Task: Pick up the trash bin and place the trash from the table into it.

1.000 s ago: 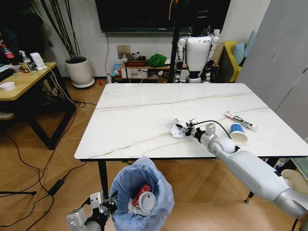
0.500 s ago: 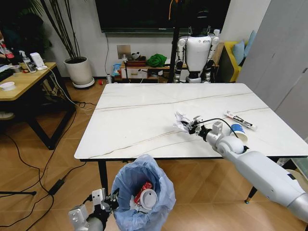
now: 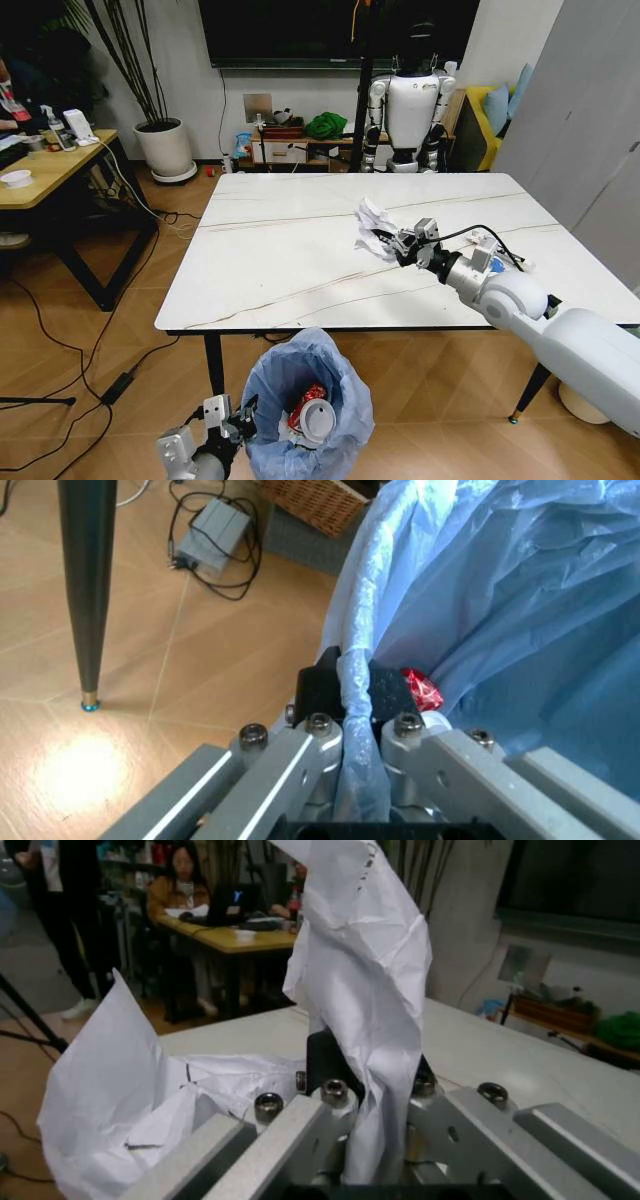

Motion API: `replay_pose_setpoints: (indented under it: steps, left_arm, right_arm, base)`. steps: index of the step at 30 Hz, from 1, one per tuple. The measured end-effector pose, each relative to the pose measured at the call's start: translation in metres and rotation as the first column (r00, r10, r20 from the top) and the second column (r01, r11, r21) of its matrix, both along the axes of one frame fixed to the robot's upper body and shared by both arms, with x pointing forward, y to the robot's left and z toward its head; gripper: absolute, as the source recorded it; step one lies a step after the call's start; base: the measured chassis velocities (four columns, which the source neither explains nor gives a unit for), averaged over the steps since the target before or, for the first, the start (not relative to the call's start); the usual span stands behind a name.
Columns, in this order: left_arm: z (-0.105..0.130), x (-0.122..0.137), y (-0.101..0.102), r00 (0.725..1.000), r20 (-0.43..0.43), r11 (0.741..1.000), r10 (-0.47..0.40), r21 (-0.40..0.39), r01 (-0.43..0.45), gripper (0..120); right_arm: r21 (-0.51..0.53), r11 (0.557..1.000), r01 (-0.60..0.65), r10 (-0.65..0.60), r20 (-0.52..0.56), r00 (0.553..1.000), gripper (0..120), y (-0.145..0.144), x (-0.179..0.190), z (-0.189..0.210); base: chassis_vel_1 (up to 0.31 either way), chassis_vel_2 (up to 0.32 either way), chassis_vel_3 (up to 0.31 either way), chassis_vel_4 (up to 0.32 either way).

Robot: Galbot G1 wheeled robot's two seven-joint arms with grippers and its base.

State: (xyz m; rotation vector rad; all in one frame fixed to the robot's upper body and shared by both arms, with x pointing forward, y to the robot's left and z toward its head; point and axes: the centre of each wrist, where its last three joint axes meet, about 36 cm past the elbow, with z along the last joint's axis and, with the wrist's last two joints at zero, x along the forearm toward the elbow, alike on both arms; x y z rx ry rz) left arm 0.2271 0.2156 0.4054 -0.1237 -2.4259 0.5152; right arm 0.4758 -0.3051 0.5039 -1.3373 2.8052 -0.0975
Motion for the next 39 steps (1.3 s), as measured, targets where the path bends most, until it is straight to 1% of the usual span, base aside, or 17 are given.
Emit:
replay_pose_setpoints:
  steps: [2,3,6,8,11,12,15,16,18,20,23,29,36,37,38,39]
  left_arm:
    - [0.0,0.001,-0.001,1.0,0.003,1.0,0.002,-0.004,-0.002,0]
    - [0.0,0.001,-0.001,1.0,0.003,1.0,0.002,-0.004,-0.002,0]
    - [0.001,0.003,-0.003,1.0,0.012,1.0,0.009,-0.009,-0.009,0]
    - [0.002,0.003,-0.004,1.0,0.014,1.0,0.008,-0.011,-0.008,0]
    - [0.002,0.003,-0.008,1.0,0.018,1.0,0.005,-0.015,-0.004,0]
    - [0.002,0.003,-0.008,1.0,0.018,1.0,0.005,-0.015,-0.004,0]
    - [0.0,0.004,-0.013,1.0,0.021,1.0,-0.001,-0.022,0.001,0]
    - [-0.001,0.005,-0.016,1.0,0.022,1.0,-0.004,-0.027,0.005,0]
    - [-0.001,0.005,-0.017,1.0,0.023,1.0,-0.005,-0.03,0.006,0]
    - [-0.002,0.006,-0.02,1.0,0.026,0.999,-0.008,-0.035,0.009,0]
    - [-0.002,0.008,-0.021,1.0,0.03,0.999,-0.008,-0.039,0.009,0]
    - [-0.005,0.01,-0.022,1.0,0.03,0.999,-0.004,-0.038,0.006,0]
    - [-0.005,0.008,-0.025,1.0,0.029,0.999,-0.007,-0.046,0.008,0]
    - [-0.005,0.008,-0.025,1.0,0.029,0.999,-0.007,-0.047,0.008,0]
    - [-0.006,0.008,-0.026,1.0,0.029,0.999,-0.008,-0.049,0.009,0]
    - [-0.006,0.008,-0.026,1.0,0.029,0.999,-0.008,-0.049,0.009,0]
  right_arm:
    - [-0.003,0.999,-0.05,0.05,0.002,0.999,0,0.01,-0.014,0.005]
    - [-0.003,0.999,-0.05,0.05,0.002,0.999,0,0.01,-0.014,0.005]
    - [-0.016,0.993,-0.114,0.114,0.005,0.994,0,0.025,-0.036,0.015]
    - [-0.026,0.991,-0.128,0.128,0.005,0.992,0,0.027,-0.041,0.017]
    - [-0.092,0.978,-0.185,0.186,0.0,0.983,0,0.03,-0.064,0.014]
    - [-0.092,0.978,-0.185,0.186,0.0,0.983,0,0.03,-0.064,0.014]
    - [-0.173,0.956,-0.238,0.236,-0.035,0.971,0,0.029,-0.088,-0.003]
    - [-0.207,0.941,-0.268,0.264,-0.052,0.963,0,0.03,-0.097,-0.011]
    - [-0.215,0.936,-0.279,0.273,-0.056,0.96,0,0.03,-0.099,-0.013]
    - [-0.247,0.915,-0.318,0.31,-0.072,0.948,0,0.03,-0.105,-0.021]
    - [-0.266,0.902,-0.339,0.332,-0.074,0.94,0,0.029,-0.107,-0.024]
    - [-0.317,0.872,-0.372,0.379,-0.042,0.924,0,0.03,-0.104,-0.03]
    - [-0.318,0.866,-0.386,0.402,-0.017,0.915,0,0.033,-0.099,-0.031]
    - [-0.316,0.866,-0.386,0.403,-0.014,0.915,0,0.034,-0.098,-0.031]
    - [-0.315,0.867,-0.386,0.404,-0.011,0.915,4,0.035,-0.097,-0.03]
    - [-0.315,0.867,-0.386,0.404,-0.011,0.915,4,0.035,-0.097,-0.03]
  base:
    - [0.0,0.0,0.0,0.0]
    - [0.0,0.0,0.0,0.0]
    - [0.0,0.0,0.0,0.0]
    - [0.0,0.0,0.0,0.0]
    - [0.0,0.0,0.0,0.0]
    - [0.0,0.0,0.0,0.0]
    - [0.0,0.0,0.0,0.0]
    - [0.0,0.0,0.0,0.0]
    - [0.0,0.0,0.0,0.0]
    - [0.0,0.0,0.0,0.0]
    - [0.0,0.0,0.0,0.0]
    - [0.0,0.0,0.0,0.0]
    - [0.0,0.0,0.0,0.0]
    - [0.0,0.0,0.0,0.0]
    - [0.0,0.0,0.0,0.0]
    - [0.0,0.0,0.0,0.0]
